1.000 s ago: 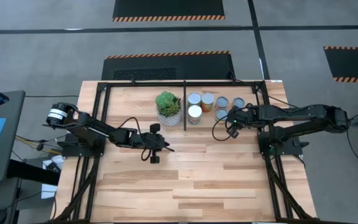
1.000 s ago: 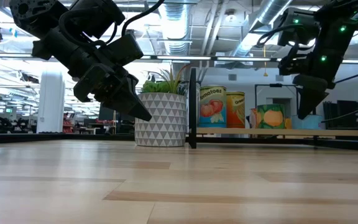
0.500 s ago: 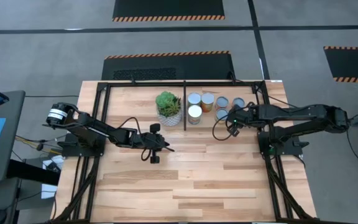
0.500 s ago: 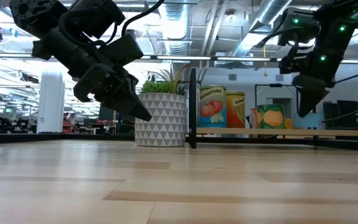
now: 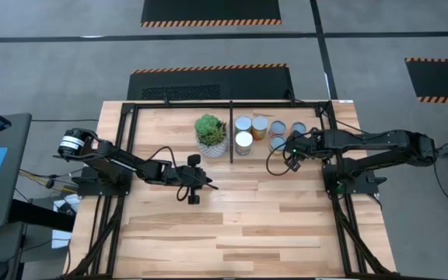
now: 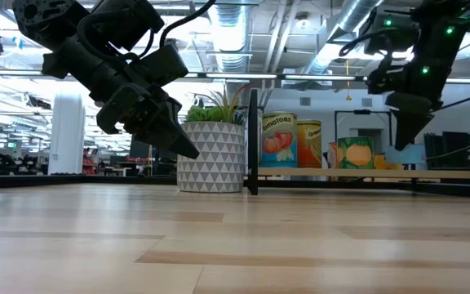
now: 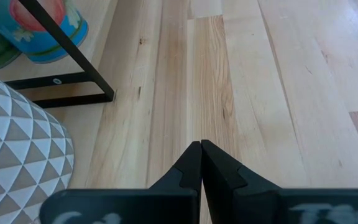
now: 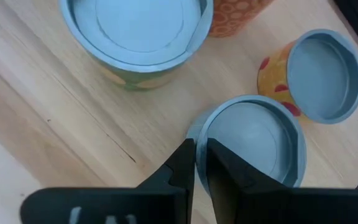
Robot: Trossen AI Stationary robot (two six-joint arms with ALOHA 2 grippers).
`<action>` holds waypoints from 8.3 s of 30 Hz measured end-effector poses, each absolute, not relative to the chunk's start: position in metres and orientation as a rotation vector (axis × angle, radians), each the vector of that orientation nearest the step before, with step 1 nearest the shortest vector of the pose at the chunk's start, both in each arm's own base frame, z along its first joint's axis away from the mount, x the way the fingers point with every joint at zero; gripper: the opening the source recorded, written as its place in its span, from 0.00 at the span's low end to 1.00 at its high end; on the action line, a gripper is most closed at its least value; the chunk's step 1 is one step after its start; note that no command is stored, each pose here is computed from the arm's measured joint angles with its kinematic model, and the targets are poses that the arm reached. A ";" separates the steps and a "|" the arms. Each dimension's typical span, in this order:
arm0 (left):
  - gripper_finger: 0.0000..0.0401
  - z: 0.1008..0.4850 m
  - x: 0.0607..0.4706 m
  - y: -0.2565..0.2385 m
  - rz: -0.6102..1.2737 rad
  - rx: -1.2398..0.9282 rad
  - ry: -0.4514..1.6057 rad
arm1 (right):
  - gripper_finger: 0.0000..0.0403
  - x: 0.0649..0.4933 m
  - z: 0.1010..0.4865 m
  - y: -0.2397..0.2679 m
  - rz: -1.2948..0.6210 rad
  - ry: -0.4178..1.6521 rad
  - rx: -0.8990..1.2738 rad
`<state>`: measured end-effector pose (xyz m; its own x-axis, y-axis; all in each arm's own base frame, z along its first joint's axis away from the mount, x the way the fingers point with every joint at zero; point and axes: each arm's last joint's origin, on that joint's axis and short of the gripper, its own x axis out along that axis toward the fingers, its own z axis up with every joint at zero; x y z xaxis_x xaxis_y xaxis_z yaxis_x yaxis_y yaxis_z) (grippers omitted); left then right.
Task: Pick and place cans onto a shelf
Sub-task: Put the canned tuna on the shelf, then return to Home Position
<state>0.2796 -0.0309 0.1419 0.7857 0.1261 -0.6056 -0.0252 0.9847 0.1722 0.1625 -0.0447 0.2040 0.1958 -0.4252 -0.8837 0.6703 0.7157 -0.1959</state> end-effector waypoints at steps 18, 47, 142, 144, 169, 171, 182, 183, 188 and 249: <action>0.00 0.142 0.280 -0.031 0.082 0.158 0.662 | 0.24 0.173 0.191 -0.047 -0.808 1.196 0.256; 0.00 0.142 0.280 -0.031 0.086 0.160 0.661 | 0.38 0.172 0.253 -0.006 -0.477 1.316 0.757; 0.00 0.166 0.143 -0.022 -0.018 -0.204 -0.032 | 0.39 0.130 0.188 0.069 0.306 0.169 0.109; 0.00 0.167 0.139 -0.020 0.011 -0.210 -0.030 | 0.39 0.128 0.187 0.063 0.271 0.196 0.140; 0.00 0.172 0.098 -0.010 0.087 -0.222 -0.004 | 0.39 0.088 0.170 0.042 0.354 -0.031 0.047; 0.00 0.177 0.094 -0.009 0.089 -0.227 -0.028 | 0.39 0.088 0.170 0.041 0.346 -0.030 0.047; 0.00 0.174 0.093 -0.009 0.092 -0.224 0.015 | 0.39 0.092 0.169 0.034 0.260 -0.011 0.070; 0.00 0.174 0.093 -0.009 0.092 -0.223 0.017 | 0.39 0.092 0.168 0.033 0.253 -0.009 0.079; 0.00 0.174 0.093 -0.009 0.096 -0.216 0.018 | 0.39 0.093 0.168 0.030 0.222 -0.009 0.085; 0.00 0.173 0.093 -0.013 -0.037 0.059 0.041 | 0.39 0.098 0.166 0.006 0.075 0.009 0.131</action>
